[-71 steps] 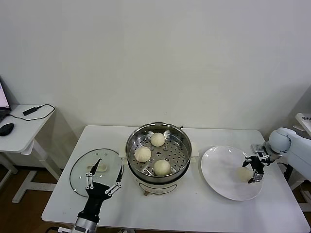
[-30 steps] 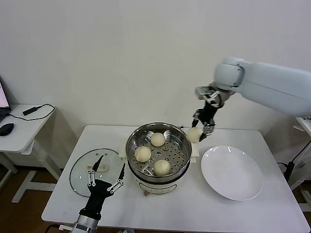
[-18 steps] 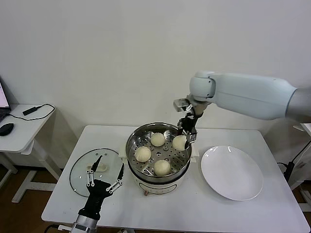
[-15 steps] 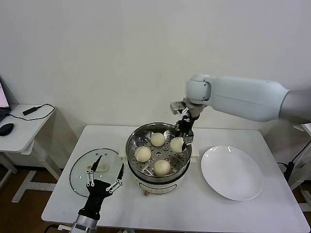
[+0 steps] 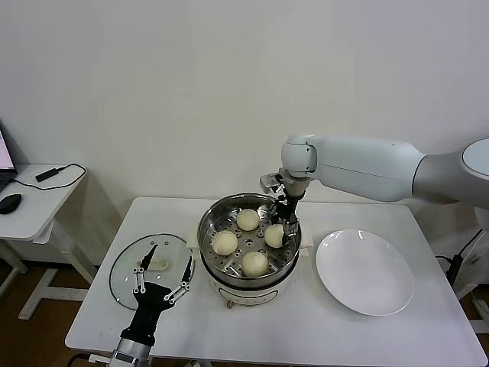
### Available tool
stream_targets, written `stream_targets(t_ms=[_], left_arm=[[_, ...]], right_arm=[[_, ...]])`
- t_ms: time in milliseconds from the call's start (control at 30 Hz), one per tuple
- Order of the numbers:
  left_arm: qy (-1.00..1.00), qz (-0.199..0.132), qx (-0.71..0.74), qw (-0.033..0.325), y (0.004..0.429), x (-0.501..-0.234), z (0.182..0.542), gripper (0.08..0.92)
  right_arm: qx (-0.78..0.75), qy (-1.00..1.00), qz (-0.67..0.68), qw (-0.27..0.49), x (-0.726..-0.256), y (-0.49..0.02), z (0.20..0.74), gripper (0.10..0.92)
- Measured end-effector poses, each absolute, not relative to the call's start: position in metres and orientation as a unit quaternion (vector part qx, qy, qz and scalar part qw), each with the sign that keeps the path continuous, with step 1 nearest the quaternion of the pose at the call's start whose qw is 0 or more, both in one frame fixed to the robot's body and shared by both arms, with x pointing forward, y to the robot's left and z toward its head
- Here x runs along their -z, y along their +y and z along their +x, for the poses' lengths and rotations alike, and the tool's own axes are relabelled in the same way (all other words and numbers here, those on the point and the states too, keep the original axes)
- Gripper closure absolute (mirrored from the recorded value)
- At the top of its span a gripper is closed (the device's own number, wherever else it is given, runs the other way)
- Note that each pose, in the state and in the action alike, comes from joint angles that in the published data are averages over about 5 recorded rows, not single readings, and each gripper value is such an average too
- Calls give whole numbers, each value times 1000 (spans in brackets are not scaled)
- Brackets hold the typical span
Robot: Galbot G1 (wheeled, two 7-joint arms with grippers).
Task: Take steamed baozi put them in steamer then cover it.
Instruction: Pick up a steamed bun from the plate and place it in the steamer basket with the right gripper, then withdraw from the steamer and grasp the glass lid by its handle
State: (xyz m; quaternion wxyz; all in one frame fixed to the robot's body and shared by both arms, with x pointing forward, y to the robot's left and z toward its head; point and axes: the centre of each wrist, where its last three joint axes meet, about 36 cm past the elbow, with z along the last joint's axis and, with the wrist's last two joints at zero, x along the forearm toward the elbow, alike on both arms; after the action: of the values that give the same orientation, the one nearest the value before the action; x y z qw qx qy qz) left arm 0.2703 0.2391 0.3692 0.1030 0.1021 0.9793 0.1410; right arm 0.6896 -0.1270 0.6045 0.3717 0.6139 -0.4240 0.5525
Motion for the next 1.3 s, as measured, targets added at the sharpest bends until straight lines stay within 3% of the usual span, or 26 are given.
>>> stream_targets(t_ms=[133, 333, 667, 967, 1300], left_arm=[[980, 100, -141, 103, 239, -369, 270, 177], [980, 100, -142, 103, 240, -369, 271, 177], [979, 98, -145, 104, 240, -370, 272, 177], [976, 92, -161, 110, 240, -374, 276, 177], [970, 67, -203, 118, 238, -387, 288, 177]], right_arm=[[-554, -425, 612, 371, -601, -127, 689, 345], [-553, -430, 613, 366, -601, -127, 689, 221], [-529, -464, 635, 320, -622, -134, 681, 200], [-462, -610, 625, 151, -643, -177, 655, 200], [-319, -846, 416, -95, -590, -235, 620, 200]])
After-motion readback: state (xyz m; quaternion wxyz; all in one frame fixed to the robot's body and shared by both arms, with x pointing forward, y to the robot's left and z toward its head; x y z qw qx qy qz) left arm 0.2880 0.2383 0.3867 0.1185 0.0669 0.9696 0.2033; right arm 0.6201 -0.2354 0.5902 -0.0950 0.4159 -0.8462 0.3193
